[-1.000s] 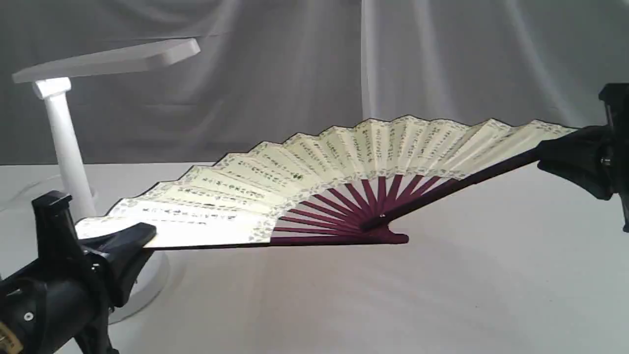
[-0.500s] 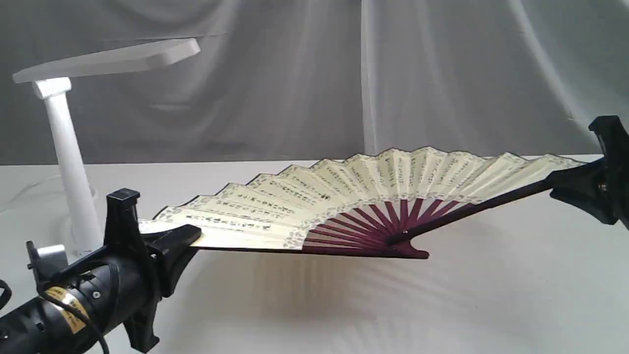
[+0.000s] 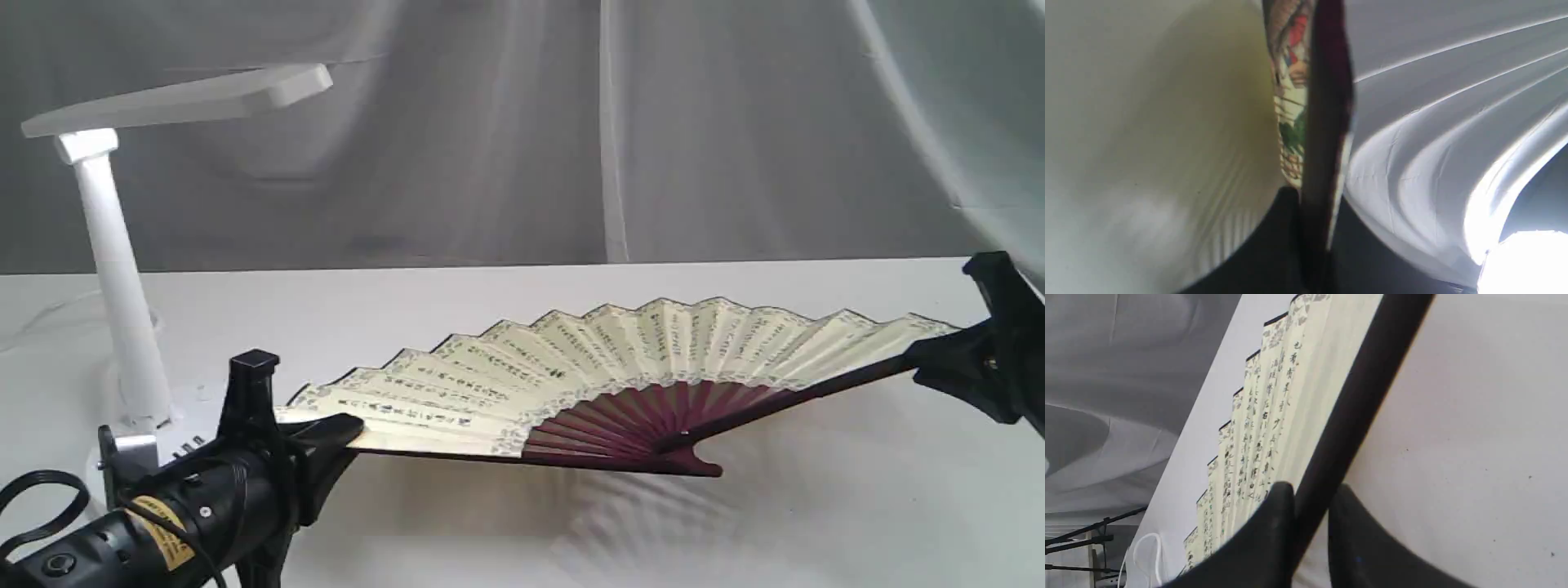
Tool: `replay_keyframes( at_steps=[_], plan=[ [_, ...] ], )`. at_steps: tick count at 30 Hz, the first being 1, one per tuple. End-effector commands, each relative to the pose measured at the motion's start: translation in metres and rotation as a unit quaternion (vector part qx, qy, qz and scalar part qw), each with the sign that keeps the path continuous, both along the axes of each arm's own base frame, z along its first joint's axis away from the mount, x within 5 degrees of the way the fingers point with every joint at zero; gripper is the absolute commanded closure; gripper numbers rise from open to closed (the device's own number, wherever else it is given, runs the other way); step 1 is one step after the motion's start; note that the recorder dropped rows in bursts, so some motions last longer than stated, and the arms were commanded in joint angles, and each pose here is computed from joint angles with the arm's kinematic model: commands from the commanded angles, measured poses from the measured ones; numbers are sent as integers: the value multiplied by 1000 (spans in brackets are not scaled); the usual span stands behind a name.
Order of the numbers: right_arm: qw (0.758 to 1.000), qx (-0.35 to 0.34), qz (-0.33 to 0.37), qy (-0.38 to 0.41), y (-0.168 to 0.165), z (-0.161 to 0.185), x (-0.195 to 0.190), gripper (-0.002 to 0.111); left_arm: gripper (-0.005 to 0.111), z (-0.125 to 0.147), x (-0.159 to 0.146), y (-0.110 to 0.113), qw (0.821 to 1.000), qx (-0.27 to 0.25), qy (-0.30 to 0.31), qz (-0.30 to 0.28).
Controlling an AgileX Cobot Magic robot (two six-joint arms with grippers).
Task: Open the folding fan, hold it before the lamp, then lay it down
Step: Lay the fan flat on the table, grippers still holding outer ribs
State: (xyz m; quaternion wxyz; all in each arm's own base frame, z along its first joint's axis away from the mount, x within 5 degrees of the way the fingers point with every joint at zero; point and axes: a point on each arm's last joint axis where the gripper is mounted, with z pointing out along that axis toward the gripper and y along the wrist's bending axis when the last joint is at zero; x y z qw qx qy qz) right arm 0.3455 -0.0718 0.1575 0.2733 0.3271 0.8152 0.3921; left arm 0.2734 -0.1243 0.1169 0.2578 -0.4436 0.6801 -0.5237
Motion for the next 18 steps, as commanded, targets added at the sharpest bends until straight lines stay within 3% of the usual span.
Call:
replay_keyframes(
  at_steps=[1, 9, 18],
  plan=[
    [998, -53, 26, -5, -10, -4, -5, 108, 107, 3, 4, -2, 999, -27, -32, 0],
    [998, -56, 27, -4, -12, -4, -6, 108, 107, -10, 4, -3, 999, -32, -13, 3],
    [998, -59, 38, -2, -11, -5, -7, 105, 107, -5, 13, -8, 999, -36, -28, -8]
  ],
)
